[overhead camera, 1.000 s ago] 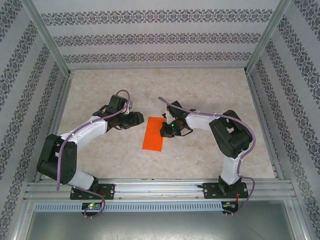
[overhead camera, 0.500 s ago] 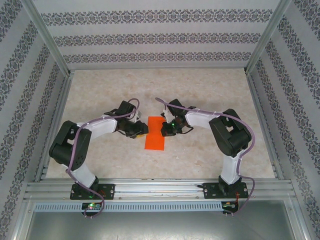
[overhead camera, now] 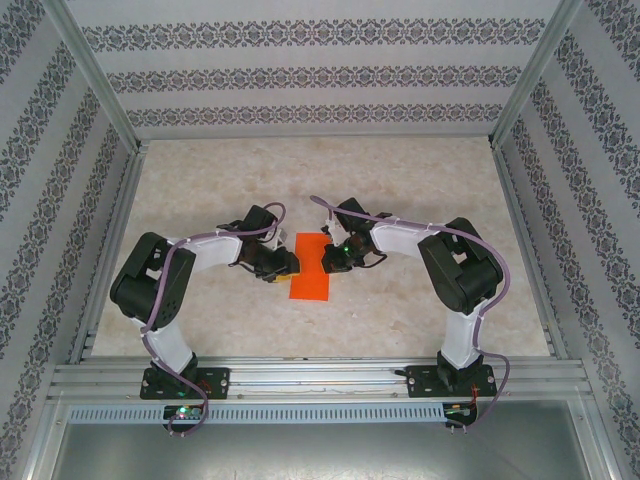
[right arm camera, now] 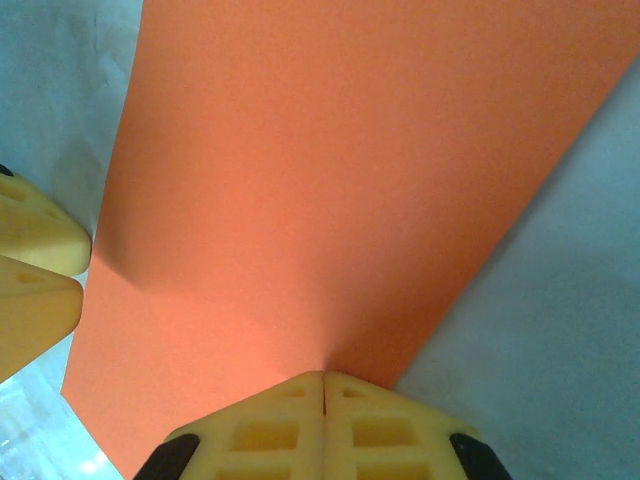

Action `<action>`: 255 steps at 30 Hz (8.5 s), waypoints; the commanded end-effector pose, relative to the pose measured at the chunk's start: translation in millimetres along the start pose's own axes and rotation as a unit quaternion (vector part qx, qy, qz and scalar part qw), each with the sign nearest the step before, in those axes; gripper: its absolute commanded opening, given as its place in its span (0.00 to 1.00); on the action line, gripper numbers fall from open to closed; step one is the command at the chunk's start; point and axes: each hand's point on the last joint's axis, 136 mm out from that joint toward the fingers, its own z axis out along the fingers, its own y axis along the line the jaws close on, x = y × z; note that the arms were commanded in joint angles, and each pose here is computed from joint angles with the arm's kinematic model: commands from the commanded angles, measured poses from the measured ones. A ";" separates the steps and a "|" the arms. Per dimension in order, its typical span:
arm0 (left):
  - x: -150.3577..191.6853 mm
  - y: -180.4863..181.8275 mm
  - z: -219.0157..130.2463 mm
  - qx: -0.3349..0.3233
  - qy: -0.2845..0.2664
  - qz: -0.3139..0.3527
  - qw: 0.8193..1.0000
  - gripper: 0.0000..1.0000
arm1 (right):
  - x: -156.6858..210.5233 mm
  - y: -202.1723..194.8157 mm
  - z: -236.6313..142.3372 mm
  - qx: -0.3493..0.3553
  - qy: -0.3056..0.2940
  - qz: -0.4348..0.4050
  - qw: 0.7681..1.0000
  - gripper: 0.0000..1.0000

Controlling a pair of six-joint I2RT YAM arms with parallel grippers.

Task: Fold a paper plane with a square sheet of paper (fold left side to right side)
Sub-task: Third fold the triangle at the center of the table.

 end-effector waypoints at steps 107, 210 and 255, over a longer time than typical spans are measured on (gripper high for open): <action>-17.6 -35.6 2.6 0.073 -0.019 -0.073 0.995 0.00 | 5.0 30.9 -75.6 0.096 -0.200 -0.212 0.952 0.68; -46.4 -4.0 47.4 -0.032 0.080 0.034 0.996 0.14 | 40.2 62.3 6.9 -0.080 -0.082 -0.129 0.985 0.00; -43.6 4.2 47.0 -0.053 0.080 0.025 0.995 0.14 | 12.6 15.4 -4.7 -0.001 -0.106 -0.065 0.992 0.00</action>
